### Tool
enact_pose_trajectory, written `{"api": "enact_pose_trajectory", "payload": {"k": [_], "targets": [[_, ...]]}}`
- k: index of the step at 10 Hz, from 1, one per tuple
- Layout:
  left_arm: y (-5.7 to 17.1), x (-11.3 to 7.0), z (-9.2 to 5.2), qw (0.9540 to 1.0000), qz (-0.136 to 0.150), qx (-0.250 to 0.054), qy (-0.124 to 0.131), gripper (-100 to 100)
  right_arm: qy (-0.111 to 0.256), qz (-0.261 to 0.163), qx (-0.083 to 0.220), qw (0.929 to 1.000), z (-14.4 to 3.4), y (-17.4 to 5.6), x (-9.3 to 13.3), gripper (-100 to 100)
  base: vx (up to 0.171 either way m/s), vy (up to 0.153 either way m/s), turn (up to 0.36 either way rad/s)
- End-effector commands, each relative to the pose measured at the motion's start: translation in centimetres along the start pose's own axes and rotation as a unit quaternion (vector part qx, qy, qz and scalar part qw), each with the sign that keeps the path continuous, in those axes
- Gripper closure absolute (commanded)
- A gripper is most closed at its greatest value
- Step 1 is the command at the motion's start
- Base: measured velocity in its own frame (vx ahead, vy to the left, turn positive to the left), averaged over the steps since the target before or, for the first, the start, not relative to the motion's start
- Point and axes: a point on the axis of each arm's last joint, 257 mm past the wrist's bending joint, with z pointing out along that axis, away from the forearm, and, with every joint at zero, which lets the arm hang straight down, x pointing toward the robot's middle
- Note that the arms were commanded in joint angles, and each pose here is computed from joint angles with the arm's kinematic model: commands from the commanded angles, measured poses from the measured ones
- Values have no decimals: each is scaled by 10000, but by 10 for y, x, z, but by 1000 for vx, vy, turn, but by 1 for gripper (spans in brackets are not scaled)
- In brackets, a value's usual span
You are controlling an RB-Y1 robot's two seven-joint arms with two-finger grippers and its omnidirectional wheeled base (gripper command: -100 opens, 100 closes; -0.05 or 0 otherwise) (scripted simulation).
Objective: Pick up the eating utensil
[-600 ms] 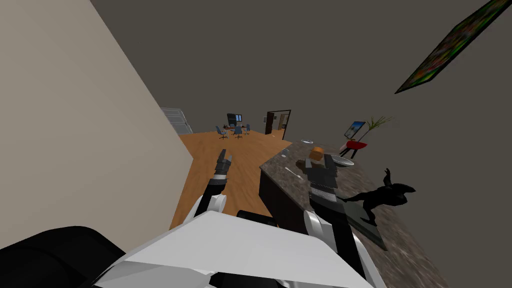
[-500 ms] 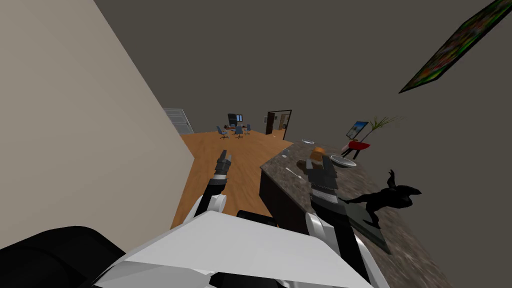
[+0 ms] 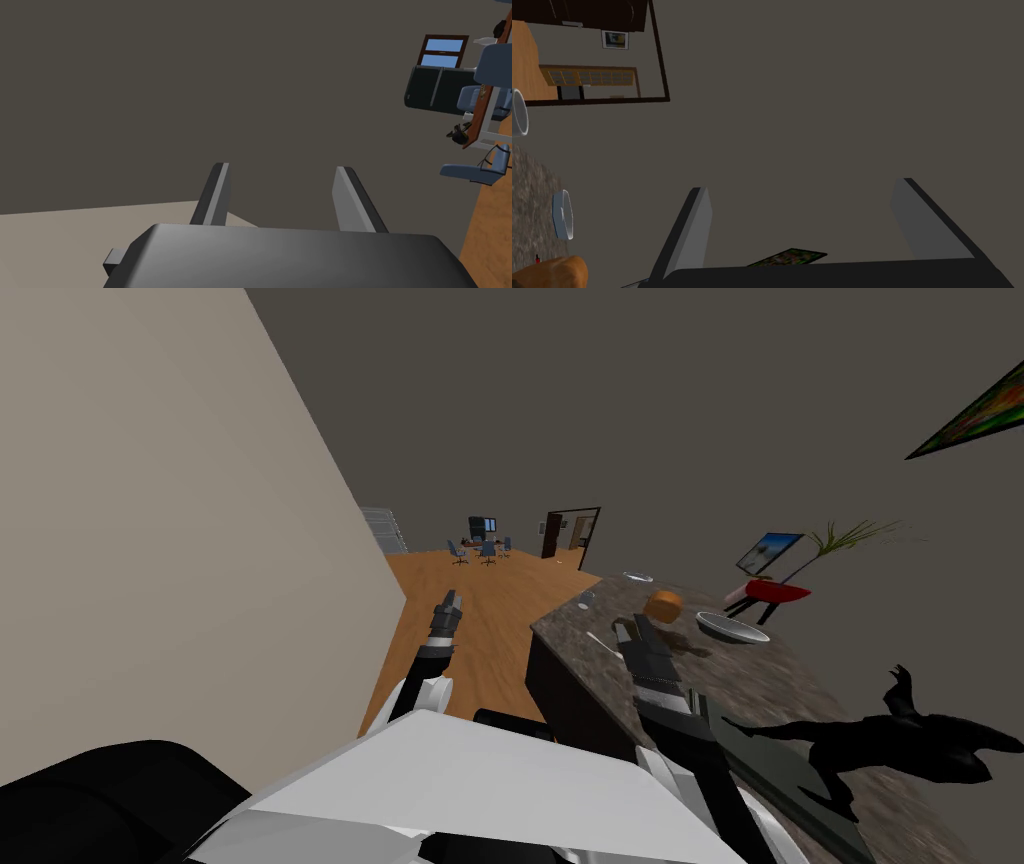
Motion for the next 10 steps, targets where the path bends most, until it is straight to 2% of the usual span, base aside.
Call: {"api": "enact_pose_trajectory", "payload": {"k": [1, 2, 3, 4, 5, 6, 7, 8, 9, 10], "targets": [[0, 0, 0, 10000, 0, 0, 0, 0, 101, -268, 335, 9990, -14, -21, -7, -100, 28, 33, 198], [0, 0, 0, 10000, -1, 0, 0, 0, 177, -497, 595, 9968, -25, -37, -14, -100, 45, 40, 329], [0, 0, 0, 10000, -1, 0, 0, 0, 176, -508, 656, 9964, -29, -39, -14, -100, 35, 28, 126], [0, 0, 0, 10000, 0, 0, 0, 0, 252, -746, 929, 9926, -41, -55, -22, -100, 33, 35, 299], [0, 0, 0, 10000, -1, 1, 0, 0, 253, -758, 1000, 9918, -46, -58, -23, -100, 30, 19, 104], [0, 0, 0, 10000, 0, 0, 0, 0, 331, -1006, 1299, 9859, -61, -73, -33, -100, 32, 35, 240], [0, 0, 0, 10000, 0, 0, 0, 0, 332, -1016, 1363, 9849, -66, -75, -34, -100, 30, 18, 111], [0, 0, 0, 10000, 0, 0, 0, 0, 414, -1267, 1663, 9770, -82, -90, -44, -100, 32, 26, 229], [0, 0, 0, 10000, 0, 0, 0, 0, 417, -1279, 1740, 9755, -87, -93, -45, -100, 39, 20, 157], [0, 0, 0, 10000, 0, 0, 0, 0, 508, -1539, 2099, 9642, -109, -108, -58, -100, 53, 25, 342]]}}
